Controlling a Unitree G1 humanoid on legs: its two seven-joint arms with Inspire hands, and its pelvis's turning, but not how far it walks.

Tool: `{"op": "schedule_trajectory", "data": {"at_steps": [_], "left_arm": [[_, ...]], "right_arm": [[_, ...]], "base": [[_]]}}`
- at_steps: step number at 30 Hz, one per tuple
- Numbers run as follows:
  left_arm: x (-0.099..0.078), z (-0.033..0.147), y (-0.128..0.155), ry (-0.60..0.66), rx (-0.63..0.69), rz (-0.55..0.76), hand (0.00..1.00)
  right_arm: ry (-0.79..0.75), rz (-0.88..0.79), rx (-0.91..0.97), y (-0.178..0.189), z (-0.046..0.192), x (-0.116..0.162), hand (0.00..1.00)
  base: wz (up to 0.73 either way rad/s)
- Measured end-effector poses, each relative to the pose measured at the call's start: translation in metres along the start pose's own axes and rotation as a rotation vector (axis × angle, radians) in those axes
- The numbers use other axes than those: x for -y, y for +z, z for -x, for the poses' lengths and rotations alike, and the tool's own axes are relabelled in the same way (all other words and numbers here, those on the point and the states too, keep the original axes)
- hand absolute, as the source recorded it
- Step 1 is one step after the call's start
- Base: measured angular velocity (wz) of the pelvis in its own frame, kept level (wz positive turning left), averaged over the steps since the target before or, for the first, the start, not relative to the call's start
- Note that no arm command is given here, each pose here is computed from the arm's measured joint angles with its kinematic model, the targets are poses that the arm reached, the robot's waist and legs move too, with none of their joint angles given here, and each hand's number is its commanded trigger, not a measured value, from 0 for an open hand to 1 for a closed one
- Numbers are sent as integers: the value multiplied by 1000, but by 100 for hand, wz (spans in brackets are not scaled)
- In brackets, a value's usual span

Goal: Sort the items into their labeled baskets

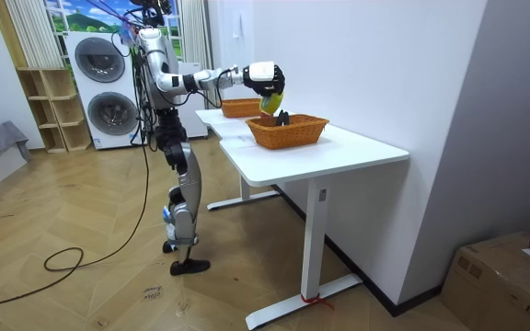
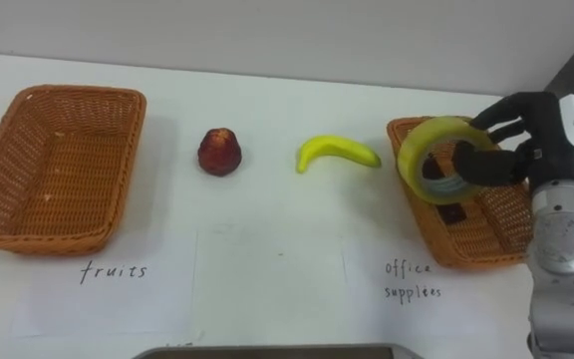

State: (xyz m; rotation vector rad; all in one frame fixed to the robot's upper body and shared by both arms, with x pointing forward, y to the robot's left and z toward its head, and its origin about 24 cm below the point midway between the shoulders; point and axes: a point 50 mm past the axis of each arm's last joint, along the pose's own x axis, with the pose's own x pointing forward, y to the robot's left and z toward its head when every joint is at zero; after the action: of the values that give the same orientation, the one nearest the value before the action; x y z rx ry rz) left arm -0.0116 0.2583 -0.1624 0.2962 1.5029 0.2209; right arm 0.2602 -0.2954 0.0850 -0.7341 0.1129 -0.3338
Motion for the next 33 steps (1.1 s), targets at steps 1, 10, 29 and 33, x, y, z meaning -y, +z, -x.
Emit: {"op": "schedule_trajectory", "data": {"at_steps": [1,10,29,33], "left_arm": [[0,0,0,-1,0,-1,0],[-3,0,2,-14,3,-24,0],[-4,-1,1,-26,-13,-26,0],[-4,-1,1,-26,-15,-26,0]], "right_arm": [[3,0,-5,-1,0,-1,100],[86,-3,-100,-24,0,-11,100],[133,17,-119,-28,2,-14,100],[146,43,-126,-31,4,-15,100]], "base": [[0],[0],[0],[0]]}}
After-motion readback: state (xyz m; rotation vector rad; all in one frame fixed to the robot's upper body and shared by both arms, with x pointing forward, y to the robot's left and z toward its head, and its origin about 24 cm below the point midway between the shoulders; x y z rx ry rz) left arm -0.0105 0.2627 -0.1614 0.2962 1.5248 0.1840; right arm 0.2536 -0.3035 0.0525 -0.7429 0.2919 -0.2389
